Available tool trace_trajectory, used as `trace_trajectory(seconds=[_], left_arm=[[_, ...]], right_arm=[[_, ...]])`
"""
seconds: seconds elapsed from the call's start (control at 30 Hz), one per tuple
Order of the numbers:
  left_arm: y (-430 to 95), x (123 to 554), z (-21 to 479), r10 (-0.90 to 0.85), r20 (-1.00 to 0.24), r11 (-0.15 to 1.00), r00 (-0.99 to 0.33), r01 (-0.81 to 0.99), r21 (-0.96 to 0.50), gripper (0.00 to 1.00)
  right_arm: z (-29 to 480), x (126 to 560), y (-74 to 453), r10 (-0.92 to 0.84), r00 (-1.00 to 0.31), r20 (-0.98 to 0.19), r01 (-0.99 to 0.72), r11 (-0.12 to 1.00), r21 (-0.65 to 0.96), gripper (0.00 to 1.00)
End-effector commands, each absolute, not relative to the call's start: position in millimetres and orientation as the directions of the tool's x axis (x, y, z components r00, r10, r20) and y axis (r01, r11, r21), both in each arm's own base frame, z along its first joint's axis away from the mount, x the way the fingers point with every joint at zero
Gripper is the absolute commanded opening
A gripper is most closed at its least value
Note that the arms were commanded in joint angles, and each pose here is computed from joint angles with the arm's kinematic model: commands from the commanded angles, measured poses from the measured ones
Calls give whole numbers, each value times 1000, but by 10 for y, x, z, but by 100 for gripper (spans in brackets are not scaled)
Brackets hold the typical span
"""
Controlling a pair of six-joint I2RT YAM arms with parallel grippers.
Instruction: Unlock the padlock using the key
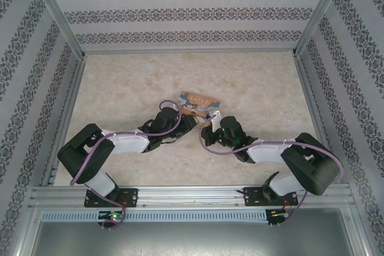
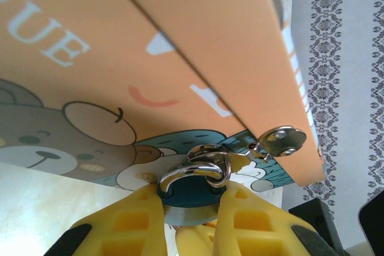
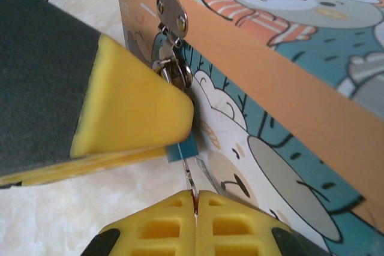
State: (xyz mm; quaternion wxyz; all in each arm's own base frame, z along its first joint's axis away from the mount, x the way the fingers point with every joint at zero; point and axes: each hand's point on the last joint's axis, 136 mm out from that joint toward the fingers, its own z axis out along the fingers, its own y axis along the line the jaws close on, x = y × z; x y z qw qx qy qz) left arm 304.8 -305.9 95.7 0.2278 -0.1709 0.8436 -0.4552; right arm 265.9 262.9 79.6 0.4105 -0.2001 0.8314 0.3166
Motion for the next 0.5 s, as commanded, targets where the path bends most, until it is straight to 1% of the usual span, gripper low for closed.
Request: trace_trajectory(seconds=[0.0,0.33,0.47], left_arm=[[-3295,2875,1159,-412,-205,463,-888,-11,-886,4],[-3319,2869,1166,-407,-204,460,-890,-6,-888,5],[-3315,2864,1158,-406,-204,461,-891,-8,-887,5]], right_arm=[[1531,2873,2901,60,-432,-900,-687,624,371,0],[1691,2972,2913,85,-413,-907,-700,608,375,0],[1678,2976,2927,87,-420,-903,-700,603,384,0]])
